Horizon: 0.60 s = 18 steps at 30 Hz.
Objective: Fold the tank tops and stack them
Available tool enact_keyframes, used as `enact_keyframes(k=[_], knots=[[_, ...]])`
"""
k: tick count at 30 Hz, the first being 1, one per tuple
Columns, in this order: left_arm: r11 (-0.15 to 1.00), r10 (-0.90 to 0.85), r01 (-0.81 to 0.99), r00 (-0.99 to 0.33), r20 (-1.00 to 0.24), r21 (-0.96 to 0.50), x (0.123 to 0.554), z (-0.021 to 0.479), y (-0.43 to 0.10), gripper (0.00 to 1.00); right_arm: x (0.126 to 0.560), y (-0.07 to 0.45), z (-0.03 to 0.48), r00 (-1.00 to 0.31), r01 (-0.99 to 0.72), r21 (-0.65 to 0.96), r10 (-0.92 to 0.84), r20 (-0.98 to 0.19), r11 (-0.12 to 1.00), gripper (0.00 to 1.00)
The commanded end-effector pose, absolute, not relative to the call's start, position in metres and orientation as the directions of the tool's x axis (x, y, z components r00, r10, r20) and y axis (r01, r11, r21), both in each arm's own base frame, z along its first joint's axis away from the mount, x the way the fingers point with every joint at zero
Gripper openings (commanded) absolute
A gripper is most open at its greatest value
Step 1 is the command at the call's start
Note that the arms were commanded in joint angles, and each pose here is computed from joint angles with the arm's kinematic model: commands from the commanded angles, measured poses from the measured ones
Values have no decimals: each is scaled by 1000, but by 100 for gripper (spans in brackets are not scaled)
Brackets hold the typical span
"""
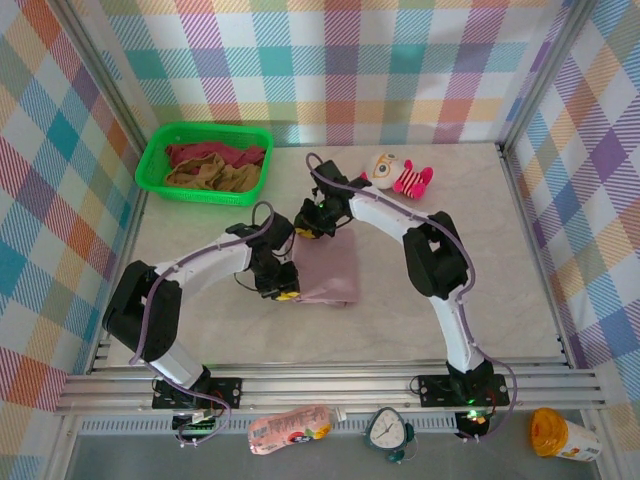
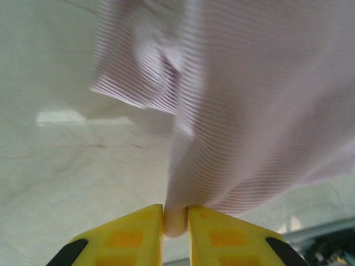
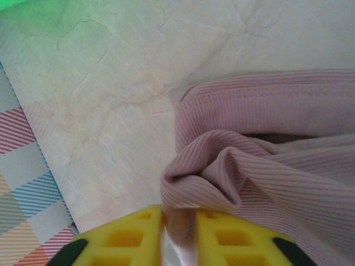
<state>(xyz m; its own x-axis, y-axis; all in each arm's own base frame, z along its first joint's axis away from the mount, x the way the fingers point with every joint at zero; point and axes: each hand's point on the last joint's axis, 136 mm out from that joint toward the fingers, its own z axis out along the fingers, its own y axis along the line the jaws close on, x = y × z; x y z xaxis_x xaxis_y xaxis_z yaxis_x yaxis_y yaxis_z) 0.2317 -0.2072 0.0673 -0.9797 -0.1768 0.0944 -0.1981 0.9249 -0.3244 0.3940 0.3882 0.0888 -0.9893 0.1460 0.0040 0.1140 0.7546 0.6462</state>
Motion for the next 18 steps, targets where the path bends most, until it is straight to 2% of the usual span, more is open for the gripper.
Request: enact_keyframes(k=[1,4,7,10,14,18], knots=[[942,-220,-223,-975,40,-251,240,63,-187,20,408,401,100,-989,68,693,142,-49,718,25],[947,-235,-229,-972,2,-225,246,66,-180,28,415,400,113,-986,11,706,127,-112,709,30],[955,-234,-227,-972,-20,-190,250,71,-174,30,419,385,130,-976,-45,686,113,-184,726,34],[939,-231,-214,-972,-33,-270,254,87,-188,37,417,357,147,-964,-101,637,84,-253,764,40],[940,-184,-160,-981,-53,-302,255,100,-208,44,401,326,140,-963,-159,599,9,-268,785,41],[952,-147,-128,-988,-47,-279,267,84,-218,44,385,331,122,-977,-179,661,-53,-206,729,38]])
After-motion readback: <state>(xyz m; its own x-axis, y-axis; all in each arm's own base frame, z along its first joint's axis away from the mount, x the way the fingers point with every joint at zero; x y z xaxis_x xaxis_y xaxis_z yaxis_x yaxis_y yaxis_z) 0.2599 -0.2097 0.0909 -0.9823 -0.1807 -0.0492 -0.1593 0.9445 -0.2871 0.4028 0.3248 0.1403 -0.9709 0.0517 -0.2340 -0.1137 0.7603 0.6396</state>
